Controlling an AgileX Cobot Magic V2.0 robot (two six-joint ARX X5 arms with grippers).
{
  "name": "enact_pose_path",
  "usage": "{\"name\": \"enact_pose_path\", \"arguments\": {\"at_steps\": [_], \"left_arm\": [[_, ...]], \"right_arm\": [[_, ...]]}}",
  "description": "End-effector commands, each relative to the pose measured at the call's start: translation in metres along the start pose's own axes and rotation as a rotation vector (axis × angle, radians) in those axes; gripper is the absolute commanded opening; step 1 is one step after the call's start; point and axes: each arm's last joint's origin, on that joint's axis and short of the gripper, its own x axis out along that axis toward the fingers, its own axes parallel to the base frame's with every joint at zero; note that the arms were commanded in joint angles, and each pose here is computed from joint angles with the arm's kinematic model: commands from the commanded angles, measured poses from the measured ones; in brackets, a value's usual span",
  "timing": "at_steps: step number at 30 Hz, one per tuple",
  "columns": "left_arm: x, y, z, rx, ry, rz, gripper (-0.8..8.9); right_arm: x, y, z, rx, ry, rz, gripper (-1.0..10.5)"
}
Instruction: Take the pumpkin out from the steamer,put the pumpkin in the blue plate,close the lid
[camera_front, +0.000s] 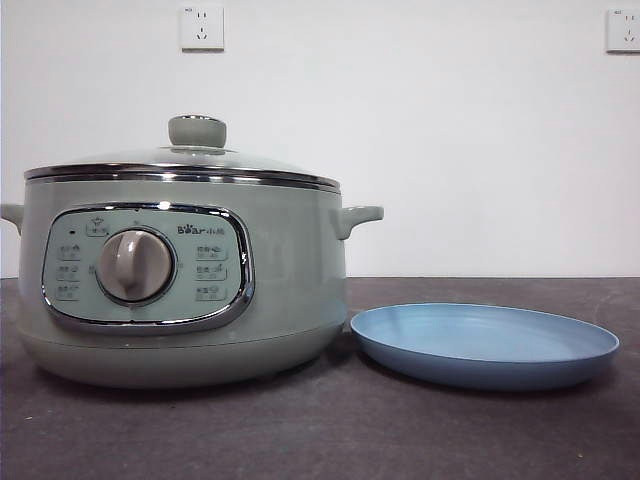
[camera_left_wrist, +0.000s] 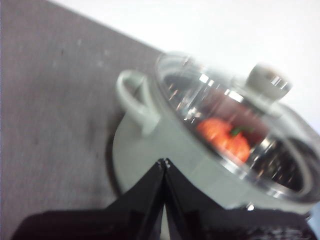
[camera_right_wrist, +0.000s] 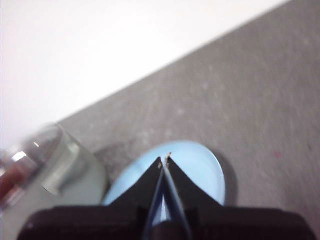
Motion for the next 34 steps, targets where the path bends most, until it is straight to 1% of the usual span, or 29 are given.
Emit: {"name": "enact_pose_path", "arguments": {"at_steps": [1,3,5,9,15,19,21,23,25,27,28,29,30,31,32,34], "left_arm": [[-0.002,-0.007,0.013,0.002,-0.009,0.001,-0.08],[-0.002,-0.012,0.024,0.007,-0.001,0.001,-0.08],[-0.001,-0.017,0.035,0.014,0.008,0.004,-0.08],[0.005,-0.028,0.061,0.085,0.035,0.001,-0.08],[0.015,-0.046,0.100,0.205,0.076,-0.069,-0.08],[0.024,-0.055,0.120,0.242,0.112,-0.143,-0.08],[0.029,-0.058,0.127,0.239,0.143,-0.177,-0.03],[0.033,-0.059,0.130,0.230,0.172,-0.203,-0.03],[0.037,-0.060,0.132,0.218,0.203,-0.234,-0.01],[0.039,-0.060,0.131,0.211,0.222,-0.257,0.06],[0.039,-0.060,0.131,0.208,0.228,-0.261,0.35],[0.040,-0.059,0.131,0.207,0.230,-0.260,1.19],[0.040,-0.059,0.131,0.206,0.230,-0.258,2.36],[0.040,-0.059,0.131,0.205,0.231,-0.257,3.33],[0.040,-0.059,0.131,0.198,0.232,-0.256,4.02],[0.040,-0.059,0.131,0.193,0.233,-0.256,4.09]], "right_arm": [[-0.002,0.008,0.016,0.005,-0.026,0.008,-0.1],[-0.002,0.014,0.027,0.001,-0.029,0.010,-0.1],[-0.001,0.020,0.038,-0.021,-0.029,0.010,-0.1],[0.003,0.033,0.063,-0.090,-0.017,0.006,-0.1],[0.016,0.052,0.098,-0.175,0.048,-0.015,-0.1],[0.027,0.064,0.117,-0.246,0.131,0.052,-0.1],[0.034,0.070,0.125,-0.293,0.184,0.099,0.0],[0.039,0.075,0.131,-0.323,0.231,0.135,0.1],[0.045,0.078,0.135,-0.327,0.277,0.157,0.9],[0.050,0.079,0.138,-0.326,0.301,0.150,2.4],[0.052,0.080,0.139,-0.325,0.307,0.148,3.0],[0.054,0.079,0.138,-0.323,0.313,0.145,3.6],[0.055,0.079,0.138,-0.322,0.320,0.143,4.0],[0.057,0.079,0.137,-0.321,0.325,0.141,4.3],[0.058,0.078,0.136,-0.320,0.331,0.139,4.4],[0.059,0.078,0.136,-0.319,0.337,0.137,4.4]]}}
